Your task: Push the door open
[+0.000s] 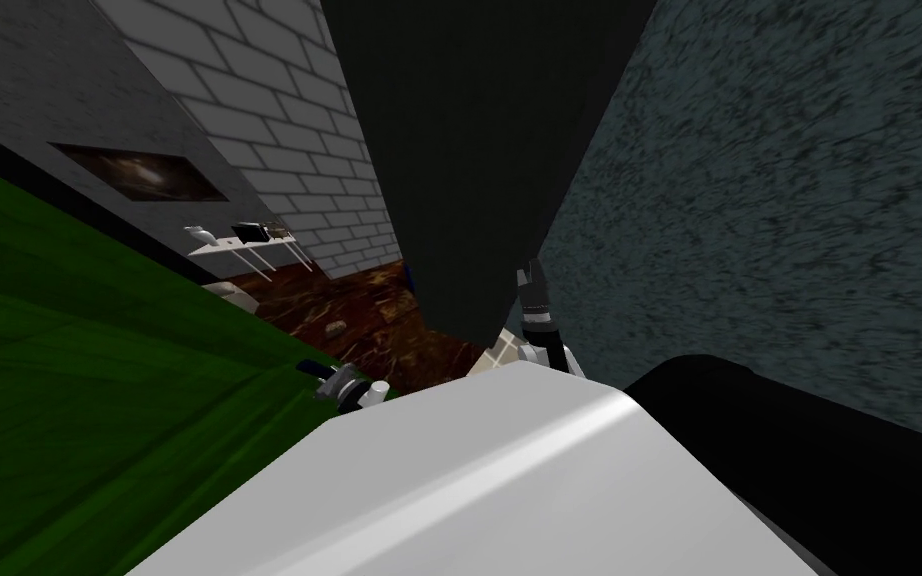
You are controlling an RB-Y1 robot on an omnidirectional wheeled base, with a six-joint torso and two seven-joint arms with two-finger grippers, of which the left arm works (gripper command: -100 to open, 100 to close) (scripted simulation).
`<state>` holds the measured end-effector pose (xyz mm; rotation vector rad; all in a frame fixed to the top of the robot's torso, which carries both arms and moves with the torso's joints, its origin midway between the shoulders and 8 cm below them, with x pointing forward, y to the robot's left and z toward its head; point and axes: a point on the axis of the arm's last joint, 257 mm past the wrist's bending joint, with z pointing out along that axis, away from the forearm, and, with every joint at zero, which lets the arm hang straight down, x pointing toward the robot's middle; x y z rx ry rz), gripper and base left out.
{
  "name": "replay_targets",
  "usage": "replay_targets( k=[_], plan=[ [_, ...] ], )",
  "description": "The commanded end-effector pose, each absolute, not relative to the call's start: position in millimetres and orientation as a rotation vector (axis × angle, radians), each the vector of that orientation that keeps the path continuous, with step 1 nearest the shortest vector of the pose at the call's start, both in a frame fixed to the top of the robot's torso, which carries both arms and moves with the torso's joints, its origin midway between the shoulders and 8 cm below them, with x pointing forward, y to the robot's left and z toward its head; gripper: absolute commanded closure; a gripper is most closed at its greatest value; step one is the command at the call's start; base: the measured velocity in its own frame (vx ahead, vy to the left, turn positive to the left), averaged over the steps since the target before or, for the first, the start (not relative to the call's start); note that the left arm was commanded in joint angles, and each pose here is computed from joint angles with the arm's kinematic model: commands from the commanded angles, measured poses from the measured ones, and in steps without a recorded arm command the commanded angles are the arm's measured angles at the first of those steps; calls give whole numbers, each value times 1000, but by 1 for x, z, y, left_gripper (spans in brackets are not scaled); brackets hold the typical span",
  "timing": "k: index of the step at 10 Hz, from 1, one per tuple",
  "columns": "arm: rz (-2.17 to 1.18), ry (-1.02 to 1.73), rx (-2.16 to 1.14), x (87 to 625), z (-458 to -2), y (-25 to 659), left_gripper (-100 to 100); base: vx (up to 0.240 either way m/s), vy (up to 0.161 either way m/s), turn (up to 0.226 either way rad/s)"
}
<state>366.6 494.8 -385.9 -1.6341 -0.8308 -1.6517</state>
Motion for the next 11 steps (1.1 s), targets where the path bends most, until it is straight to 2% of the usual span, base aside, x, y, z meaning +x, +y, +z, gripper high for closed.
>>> replay_targets(
  k=[1,4,8,11],
  plan=[
    [-1640,-840,-1600,355,-380,508,100,62,21,2],
    [-1617,-869,-1590,348,-384,510,100,63,21,2],
    [-1586,-906,-1602,341,-394,504,100,143,42,31],
    [-1560,-915,-1529,327,-381,533,100,97,106,11]
  ],
)
